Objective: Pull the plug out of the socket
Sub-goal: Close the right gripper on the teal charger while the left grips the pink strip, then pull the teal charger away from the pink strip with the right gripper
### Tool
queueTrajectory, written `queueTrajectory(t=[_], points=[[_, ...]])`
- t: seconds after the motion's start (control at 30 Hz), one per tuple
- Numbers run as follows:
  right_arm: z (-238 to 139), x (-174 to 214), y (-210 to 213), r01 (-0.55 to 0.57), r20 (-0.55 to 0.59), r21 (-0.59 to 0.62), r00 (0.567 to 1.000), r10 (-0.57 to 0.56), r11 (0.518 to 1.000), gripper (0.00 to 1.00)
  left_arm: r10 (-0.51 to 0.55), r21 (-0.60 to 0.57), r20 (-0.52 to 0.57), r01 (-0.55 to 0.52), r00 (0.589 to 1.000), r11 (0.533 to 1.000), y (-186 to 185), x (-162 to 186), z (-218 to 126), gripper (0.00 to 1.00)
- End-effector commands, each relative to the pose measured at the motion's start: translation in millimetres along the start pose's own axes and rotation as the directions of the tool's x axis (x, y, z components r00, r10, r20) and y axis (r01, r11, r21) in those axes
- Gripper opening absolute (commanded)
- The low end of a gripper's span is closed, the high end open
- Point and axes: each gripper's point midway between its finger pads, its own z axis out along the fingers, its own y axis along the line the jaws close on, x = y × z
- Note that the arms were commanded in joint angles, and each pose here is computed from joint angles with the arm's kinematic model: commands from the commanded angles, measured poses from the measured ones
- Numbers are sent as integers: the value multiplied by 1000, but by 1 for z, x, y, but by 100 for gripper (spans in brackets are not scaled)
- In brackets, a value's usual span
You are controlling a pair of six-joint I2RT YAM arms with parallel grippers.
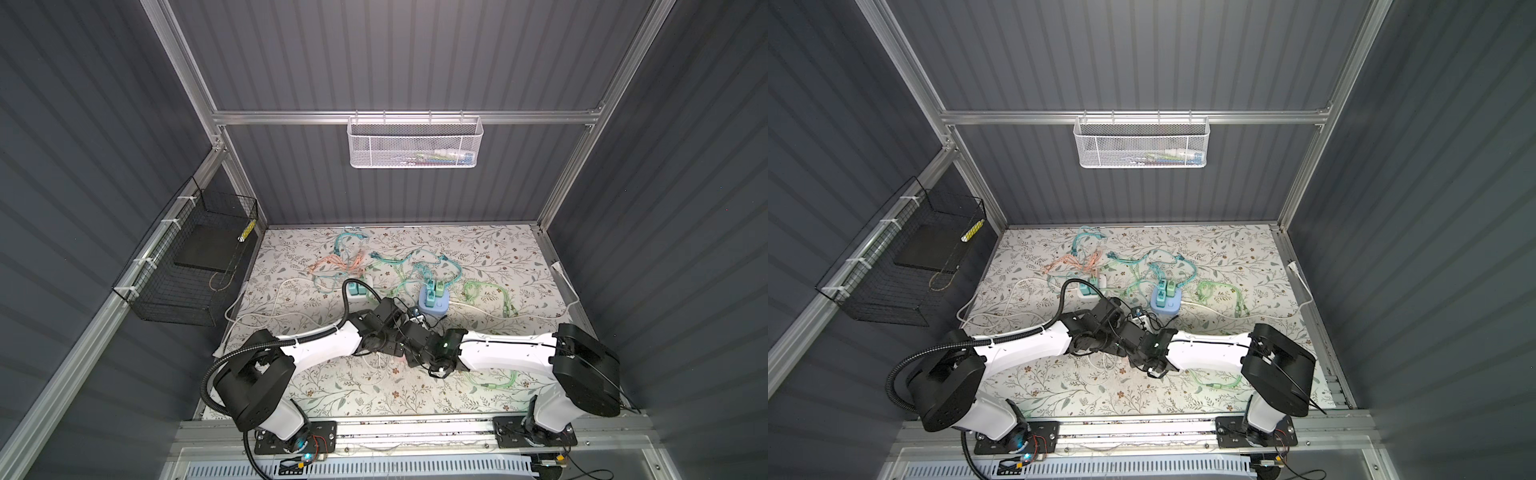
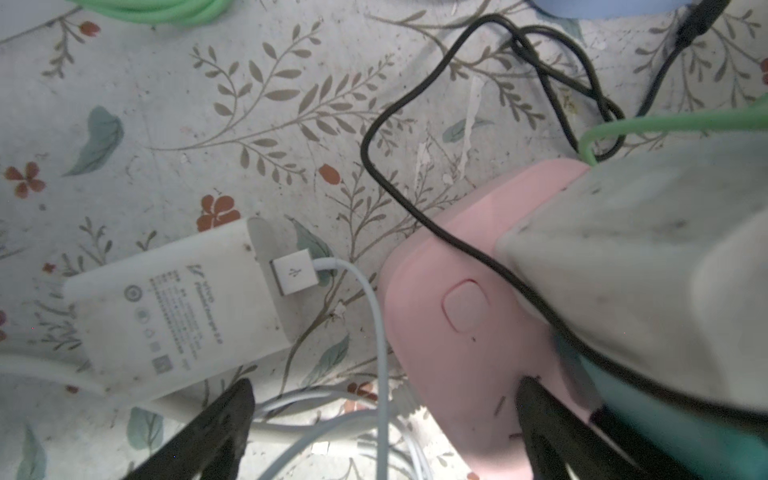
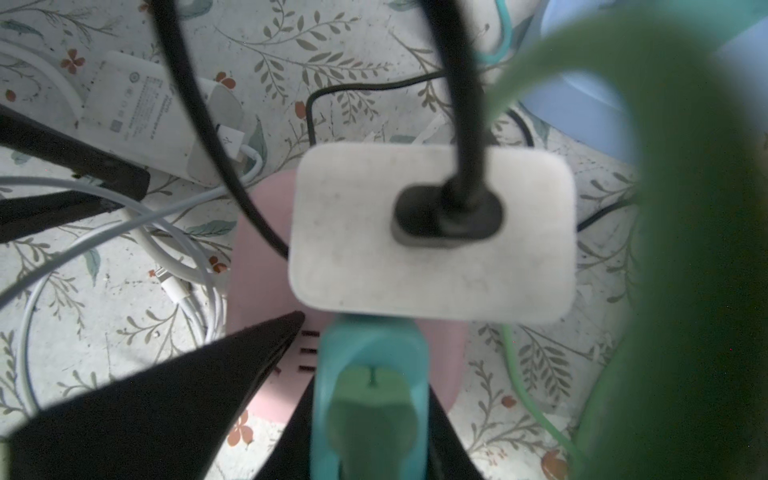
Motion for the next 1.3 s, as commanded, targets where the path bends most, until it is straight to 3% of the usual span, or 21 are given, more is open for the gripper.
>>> queueTrajectory(t=[0.0,0.53,0.93,1.27], points=[[-3,0,3,-1,7,-14,1000,1,1000,0,-15,-2,-35,15,999,1000,4,10,4,98],[-22,-17,5,-15,73,-45,997,18,999,0,39,-126,-173,-61,984,990,26,35,19,87],[-23,-6,-4,-8,37,-28,999,9,1000,0,25,-155,-177,-53,984,986,33,41,22,86],[-27,14,-31,-83,55,-28,995,84,996,0,20,-162,-143,-43,990,986,36,38,15,87]])
